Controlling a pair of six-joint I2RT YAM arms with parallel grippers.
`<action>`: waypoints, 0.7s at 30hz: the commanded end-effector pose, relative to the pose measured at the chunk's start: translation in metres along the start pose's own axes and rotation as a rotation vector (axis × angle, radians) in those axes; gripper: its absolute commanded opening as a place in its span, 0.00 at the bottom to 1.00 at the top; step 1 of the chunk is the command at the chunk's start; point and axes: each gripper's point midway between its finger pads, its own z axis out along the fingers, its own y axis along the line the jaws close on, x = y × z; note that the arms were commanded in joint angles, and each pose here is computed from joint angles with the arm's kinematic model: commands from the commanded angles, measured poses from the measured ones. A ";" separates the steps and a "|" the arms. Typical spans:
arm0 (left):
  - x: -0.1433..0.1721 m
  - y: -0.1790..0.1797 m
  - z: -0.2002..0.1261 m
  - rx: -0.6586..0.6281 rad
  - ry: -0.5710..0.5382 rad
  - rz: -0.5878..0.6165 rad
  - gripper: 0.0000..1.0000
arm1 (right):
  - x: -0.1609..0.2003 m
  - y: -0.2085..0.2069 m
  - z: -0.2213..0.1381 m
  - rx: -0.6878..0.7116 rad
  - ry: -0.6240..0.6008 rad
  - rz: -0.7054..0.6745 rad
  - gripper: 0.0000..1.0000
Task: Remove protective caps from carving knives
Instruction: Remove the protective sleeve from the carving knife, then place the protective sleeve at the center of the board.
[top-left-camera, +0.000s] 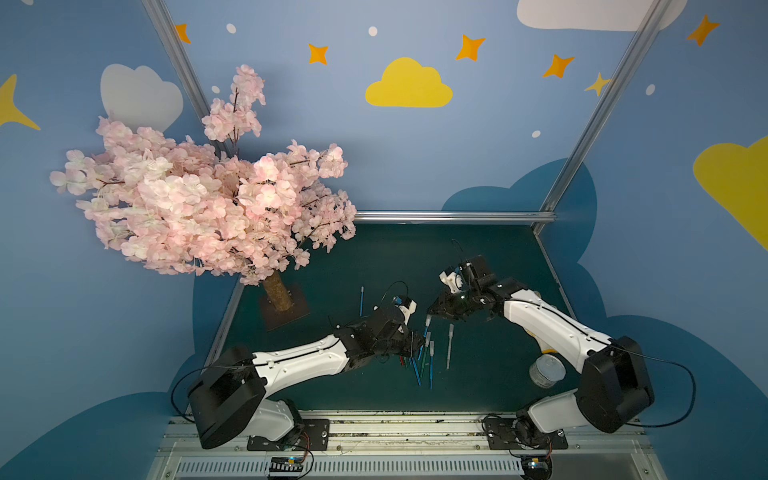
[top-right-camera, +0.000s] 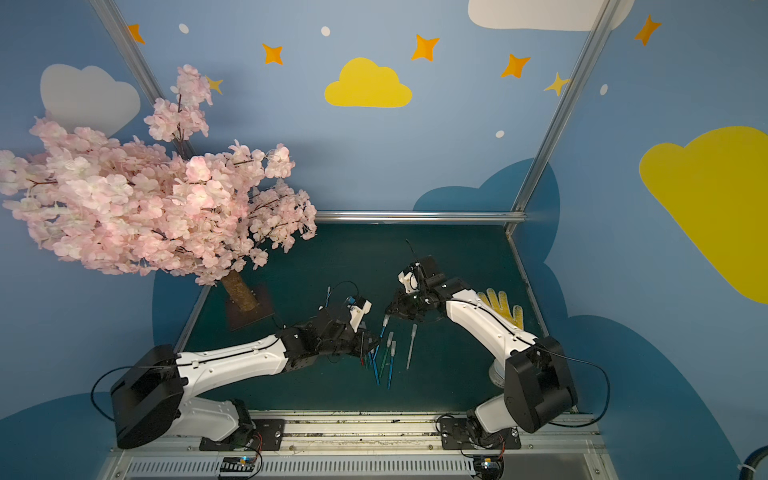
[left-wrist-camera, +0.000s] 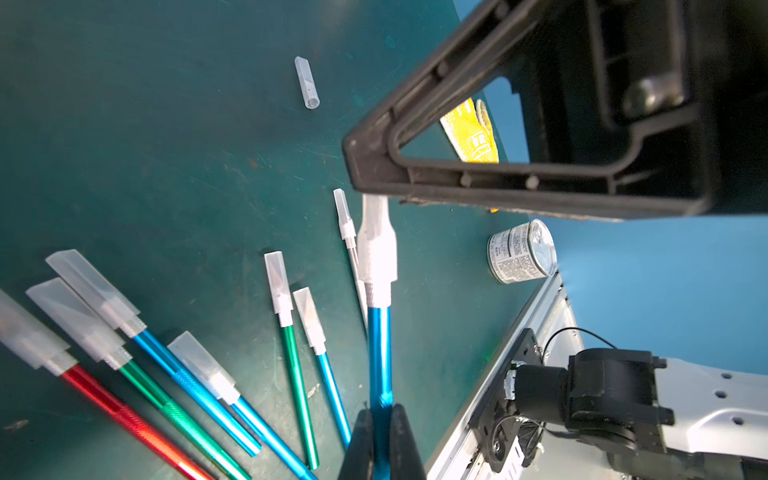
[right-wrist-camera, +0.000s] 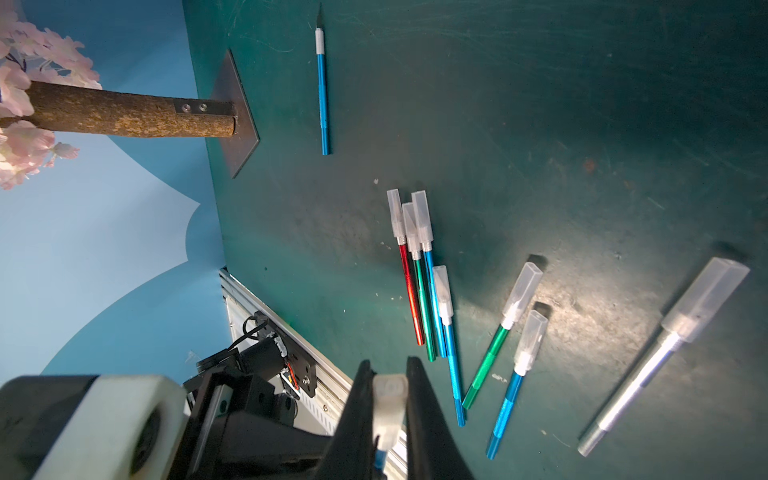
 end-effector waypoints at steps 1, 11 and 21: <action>0.038 0.004 0.002 0.005 0.138 -0.039 0.07 | -0.054 0.007 -0.025 0.017 -0.235 -0.043 0.08; 0.048 0.007 0.002 0.001 0.152 -0.040 0.07 | -0.061 0.005 -0.029 0.026 -0.264 -0.035 0.06; 0.035 0.008 -0.013 -0.043 0.102 -0.003 0.07 | -0.055 -0.016 -0.032 0.116 -0.225 -0.058 0.06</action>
